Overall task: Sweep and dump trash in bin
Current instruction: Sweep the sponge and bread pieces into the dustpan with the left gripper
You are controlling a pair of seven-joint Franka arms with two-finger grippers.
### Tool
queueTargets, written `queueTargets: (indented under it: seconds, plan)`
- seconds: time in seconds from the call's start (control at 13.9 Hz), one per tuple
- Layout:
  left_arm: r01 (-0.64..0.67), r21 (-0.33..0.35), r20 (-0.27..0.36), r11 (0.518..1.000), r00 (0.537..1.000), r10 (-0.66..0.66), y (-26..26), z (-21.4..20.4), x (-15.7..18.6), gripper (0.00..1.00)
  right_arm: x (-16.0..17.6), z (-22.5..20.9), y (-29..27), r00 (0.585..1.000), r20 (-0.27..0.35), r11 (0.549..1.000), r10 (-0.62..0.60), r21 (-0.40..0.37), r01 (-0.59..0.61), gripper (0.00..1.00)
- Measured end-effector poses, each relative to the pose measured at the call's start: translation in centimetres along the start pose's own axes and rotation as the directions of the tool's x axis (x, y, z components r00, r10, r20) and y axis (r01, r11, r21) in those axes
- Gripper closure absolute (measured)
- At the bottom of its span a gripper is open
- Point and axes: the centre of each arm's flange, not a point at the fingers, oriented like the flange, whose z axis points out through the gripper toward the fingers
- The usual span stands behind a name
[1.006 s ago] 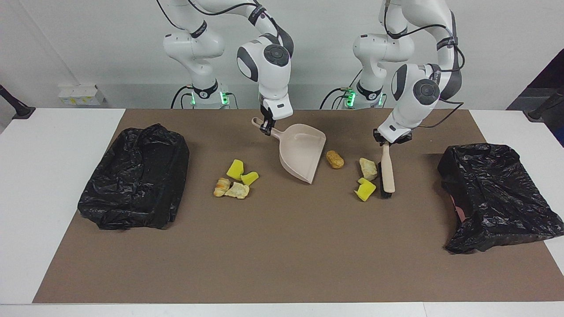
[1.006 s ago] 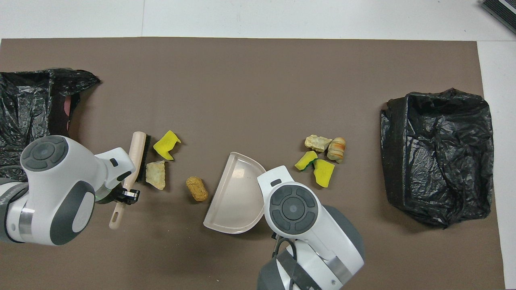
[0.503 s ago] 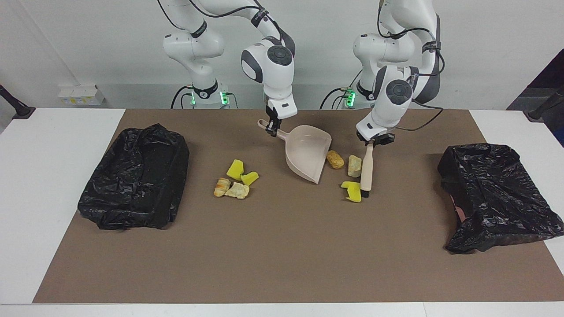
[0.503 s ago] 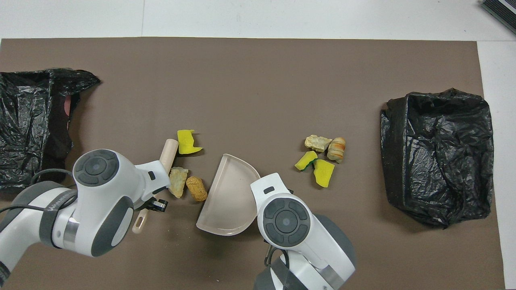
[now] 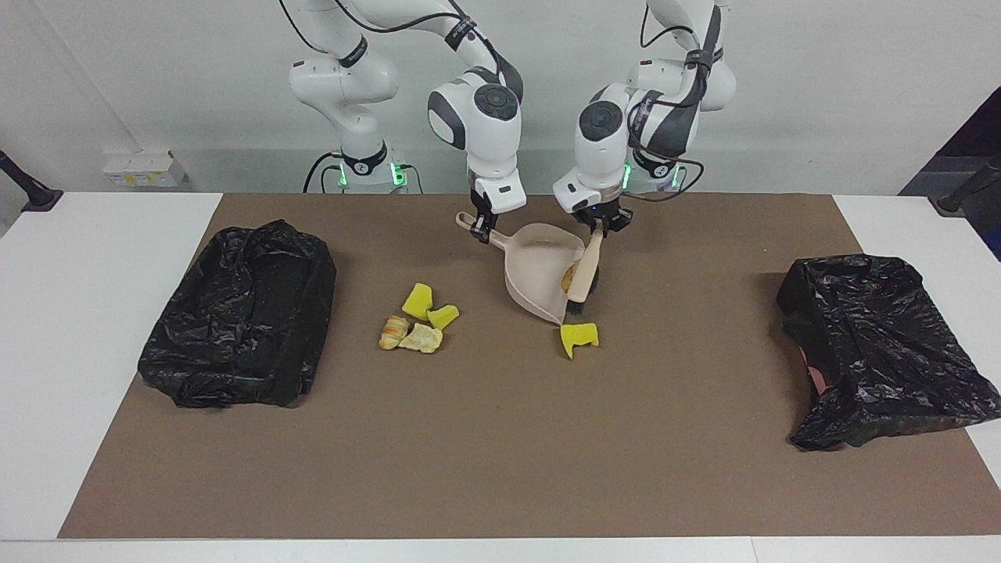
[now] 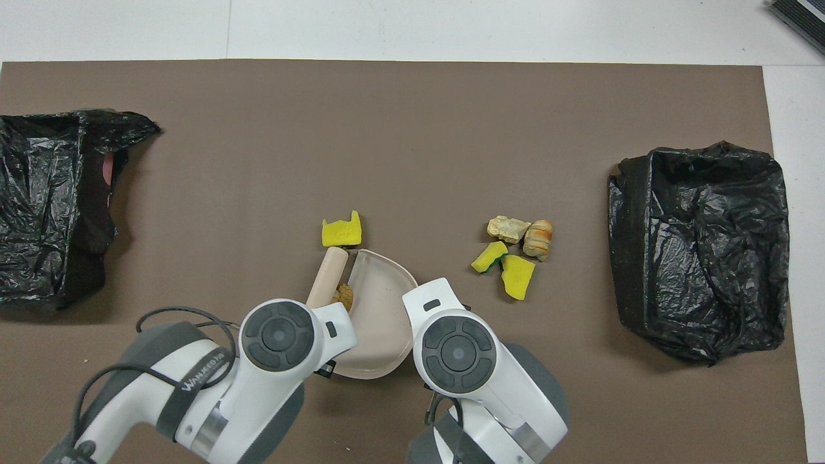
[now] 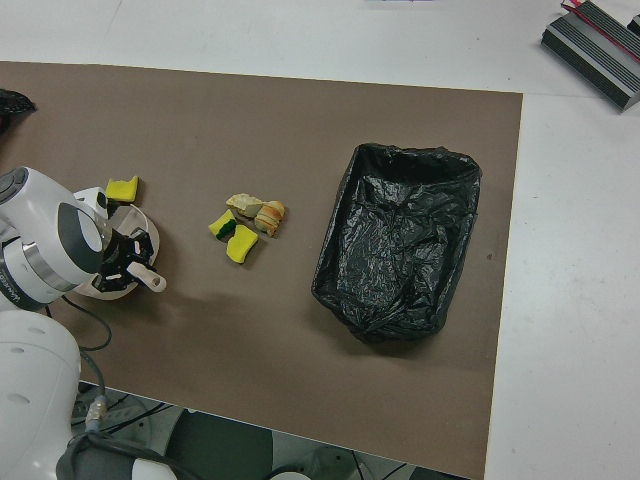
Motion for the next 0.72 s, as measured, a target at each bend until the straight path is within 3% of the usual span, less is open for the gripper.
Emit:
queueTargets:
  seconds: [0.14, 0.72]
  plan:
    - [0.034, -0.082, 0.004, 0.996, 0.999, -0.034, 0.6, -1.3, 0.1, 0.74, 0.0, 0.0, 0.0, 1.0, 0.0, 1.0, 0.0, 0.0, 0.0, 0.69]
    - [0.129, -0.293, 0.016, 0.947, 0.991, -0.13, -2.2, -6.5, 3.8, 0.74, 0.0, 0.0, 0.0, 1.0, -0.001, 1.0, 0.0, 0.0, 0.0, 0.69]
